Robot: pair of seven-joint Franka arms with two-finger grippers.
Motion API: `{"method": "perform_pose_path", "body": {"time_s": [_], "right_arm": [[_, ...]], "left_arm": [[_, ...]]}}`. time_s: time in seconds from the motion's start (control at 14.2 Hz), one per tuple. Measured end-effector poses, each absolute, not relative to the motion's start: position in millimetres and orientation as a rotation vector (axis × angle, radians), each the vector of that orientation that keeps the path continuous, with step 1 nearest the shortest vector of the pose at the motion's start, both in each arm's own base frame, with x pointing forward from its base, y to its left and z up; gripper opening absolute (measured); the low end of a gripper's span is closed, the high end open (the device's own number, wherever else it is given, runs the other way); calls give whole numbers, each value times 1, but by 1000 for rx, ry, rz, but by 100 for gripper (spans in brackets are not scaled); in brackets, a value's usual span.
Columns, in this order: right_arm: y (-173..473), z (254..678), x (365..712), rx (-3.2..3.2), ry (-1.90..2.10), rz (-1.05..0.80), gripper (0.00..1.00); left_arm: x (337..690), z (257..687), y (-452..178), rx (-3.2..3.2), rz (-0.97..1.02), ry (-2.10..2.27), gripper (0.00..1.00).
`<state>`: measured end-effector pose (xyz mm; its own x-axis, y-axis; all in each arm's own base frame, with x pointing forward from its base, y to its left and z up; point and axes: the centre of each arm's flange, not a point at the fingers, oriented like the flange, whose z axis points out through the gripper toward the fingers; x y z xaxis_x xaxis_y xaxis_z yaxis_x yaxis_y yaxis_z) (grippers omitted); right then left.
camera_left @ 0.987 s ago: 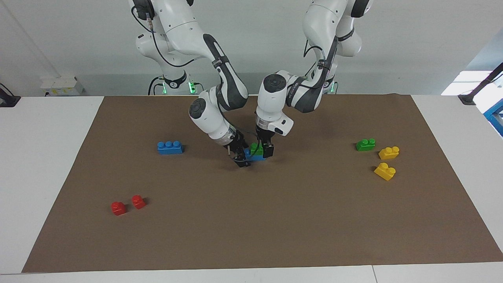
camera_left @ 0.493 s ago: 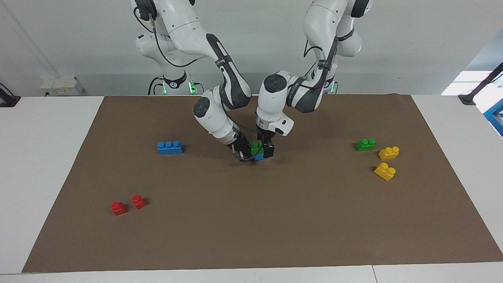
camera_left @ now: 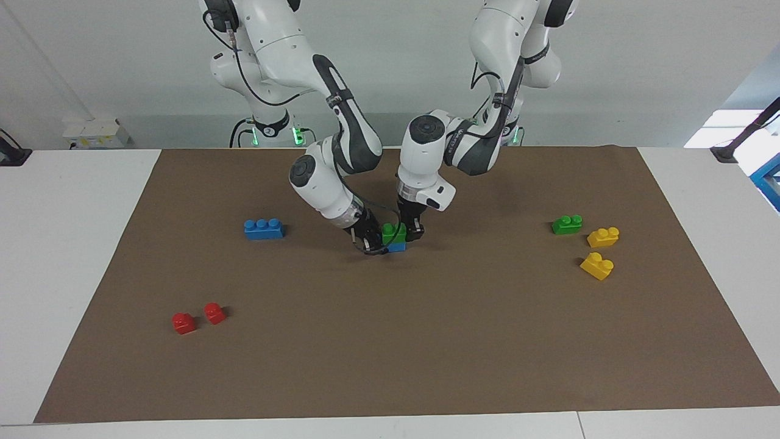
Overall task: Remove green block with left arm and hold with right
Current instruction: 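Close the left gripper on green while the right gripper grips blue, then pull the green brick away with the left gripper while the right holds blue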
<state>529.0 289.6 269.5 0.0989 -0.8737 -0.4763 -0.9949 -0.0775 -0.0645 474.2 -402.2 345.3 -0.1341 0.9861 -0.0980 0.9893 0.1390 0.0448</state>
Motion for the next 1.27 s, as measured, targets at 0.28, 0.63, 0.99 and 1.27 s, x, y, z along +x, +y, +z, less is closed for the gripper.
{"method": "perform_pose_path", "body": {"time_s": [0.28, 0.63, 0.99, 1.27], "right_arm": [[290, 270, 529, -2014, 1832, 448, 35], [290, 270, 529, -2015, 1830, 448, 35], [290, 270, 529, -2021, 1823, 445, 35], [294, 274, 531, -2018, 1810, 441, 35]], "left_arm": [[475, 346, -403, 1989, -47, 2282, 69], [471, 348, -409, 1968, -50, 2283, 47], [472, 348, -409, 1969, -43, 2279, 35], [475, 357, -404, 1978, -36, 2271, 35]]}}
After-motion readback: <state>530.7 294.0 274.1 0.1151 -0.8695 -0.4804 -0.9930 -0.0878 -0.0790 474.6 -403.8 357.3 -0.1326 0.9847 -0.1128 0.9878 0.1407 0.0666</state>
